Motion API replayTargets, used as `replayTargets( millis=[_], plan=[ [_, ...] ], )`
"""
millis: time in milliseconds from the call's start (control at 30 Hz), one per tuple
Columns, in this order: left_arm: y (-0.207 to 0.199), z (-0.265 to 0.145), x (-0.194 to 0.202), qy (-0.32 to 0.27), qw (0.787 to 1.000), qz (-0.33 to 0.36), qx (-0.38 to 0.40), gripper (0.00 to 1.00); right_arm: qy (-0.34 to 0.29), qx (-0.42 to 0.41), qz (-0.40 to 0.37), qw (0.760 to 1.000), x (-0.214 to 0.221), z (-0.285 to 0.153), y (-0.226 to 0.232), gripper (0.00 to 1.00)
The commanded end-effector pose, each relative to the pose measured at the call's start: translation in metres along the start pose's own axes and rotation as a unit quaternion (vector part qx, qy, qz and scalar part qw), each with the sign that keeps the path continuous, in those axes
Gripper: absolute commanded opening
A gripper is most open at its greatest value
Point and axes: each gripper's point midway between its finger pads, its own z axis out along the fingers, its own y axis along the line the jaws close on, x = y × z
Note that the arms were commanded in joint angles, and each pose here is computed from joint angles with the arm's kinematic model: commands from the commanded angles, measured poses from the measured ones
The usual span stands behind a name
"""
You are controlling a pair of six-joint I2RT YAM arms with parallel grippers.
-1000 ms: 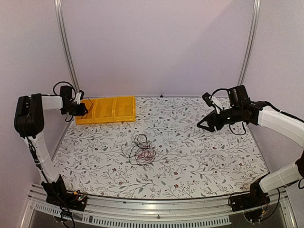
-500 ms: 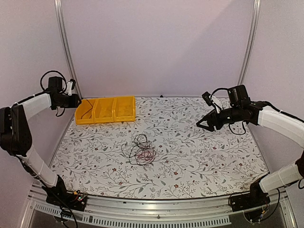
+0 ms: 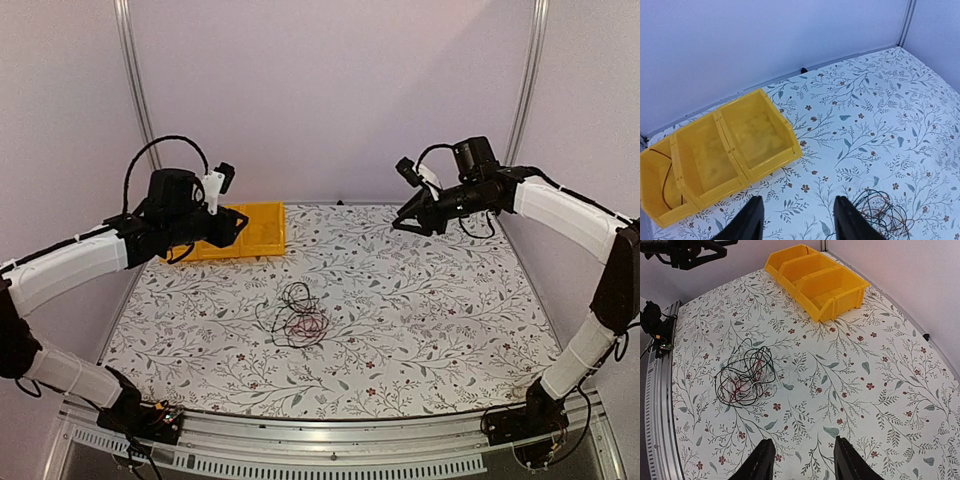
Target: Untangle the cables
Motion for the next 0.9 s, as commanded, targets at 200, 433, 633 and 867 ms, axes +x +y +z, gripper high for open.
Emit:
replayTargets(
  millis=[200, 433, 633, 867],
  plan=[
    [0.008, -0.033, 0.014, -0.075, 0.982, -0.17, -0.042, 1.0, 0.07, -0.131, -0.032, 0.988, 0.03, 0.077, 0.083, 0.43],
    [-0.012, -0.046, 0.036, -0.068, 0.984, -0.161, -0.026, 1.0, 0.1, -0.174, -0.014, 0.98, 0.049, 0.132, 0.112, 0.43],
    [0.018, -0.064, 0.044, -0.063, 0.973, -0.19, -0.118, 1.0, 0.114, -0.212, -0.009, 0.971, 0.061, 0.164, 0.128, 0.45],
    [0.052, -0.08, 0.056, -0.062, 0.946, -0.243, -0.207, 1.0, 0.139, -0.226, 0.011, 0.964, 0.083, 0.189, 0.129, 0.44]
  ],
)
